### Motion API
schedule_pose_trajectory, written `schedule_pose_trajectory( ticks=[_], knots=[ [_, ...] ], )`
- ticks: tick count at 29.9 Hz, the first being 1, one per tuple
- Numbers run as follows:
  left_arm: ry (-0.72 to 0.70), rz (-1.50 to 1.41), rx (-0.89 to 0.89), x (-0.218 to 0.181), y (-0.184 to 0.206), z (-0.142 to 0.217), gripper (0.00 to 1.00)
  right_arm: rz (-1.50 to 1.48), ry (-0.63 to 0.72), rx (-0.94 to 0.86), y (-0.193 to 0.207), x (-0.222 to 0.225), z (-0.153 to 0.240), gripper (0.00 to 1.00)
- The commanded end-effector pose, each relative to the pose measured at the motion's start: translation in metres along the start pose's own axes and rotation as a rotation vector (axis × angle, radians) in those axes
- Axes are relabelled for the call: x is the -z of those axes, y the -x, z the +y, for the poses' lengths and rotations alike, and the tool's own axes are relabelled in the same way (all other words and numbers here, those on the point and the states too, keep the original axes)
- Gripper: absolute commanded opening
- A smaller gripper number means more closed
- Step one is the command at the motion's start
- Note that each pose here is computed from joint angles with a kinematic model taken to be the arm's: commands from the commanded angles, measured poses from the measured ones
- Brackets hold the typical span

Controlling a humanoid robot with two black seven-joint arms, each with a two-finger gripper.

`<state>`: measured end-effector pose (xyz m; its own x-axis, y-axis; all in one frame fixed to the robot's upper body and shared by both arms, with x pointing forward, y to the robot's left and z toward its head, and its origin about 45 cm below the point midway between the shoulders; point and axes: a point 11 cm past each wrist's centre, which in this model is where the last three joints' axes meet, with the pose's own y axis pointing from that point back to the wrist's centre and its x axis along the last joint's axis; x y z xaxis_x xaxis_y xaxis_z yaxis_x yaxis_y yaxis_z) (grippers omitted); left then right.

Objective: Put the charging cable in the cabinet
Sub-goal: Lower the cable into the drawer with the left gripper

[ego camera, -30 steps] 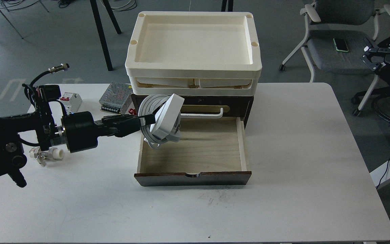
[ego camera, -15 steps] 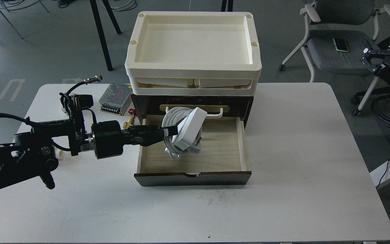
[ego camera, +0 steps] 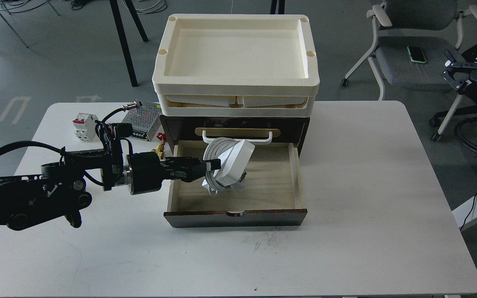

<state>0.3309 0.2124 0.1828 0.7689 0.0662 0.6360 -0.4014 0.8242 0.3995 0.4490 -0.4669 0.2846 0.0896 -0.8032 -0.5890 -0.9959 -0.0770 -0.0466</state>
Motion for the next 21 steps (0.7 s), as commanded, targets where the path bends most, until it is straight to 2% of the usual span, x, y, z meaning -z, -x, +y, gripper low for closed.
schedule_pose_trajectory(
  ticks=[1, 21],
  knots=[
    [-0.005, -0.001, 0.011, 0.002, 0.005, -0.003, 0.0, -0.002, 0.002, 0.001, 0.0, -0.001, 0.0, 1.0],
    [-0.062, -0.143, 0.008, 0.019, 0.002, 0.009, 0.0, -0.005, 0.001, -0.005, -0.003, -0.001, 0.002, 1.0]
  ],
)
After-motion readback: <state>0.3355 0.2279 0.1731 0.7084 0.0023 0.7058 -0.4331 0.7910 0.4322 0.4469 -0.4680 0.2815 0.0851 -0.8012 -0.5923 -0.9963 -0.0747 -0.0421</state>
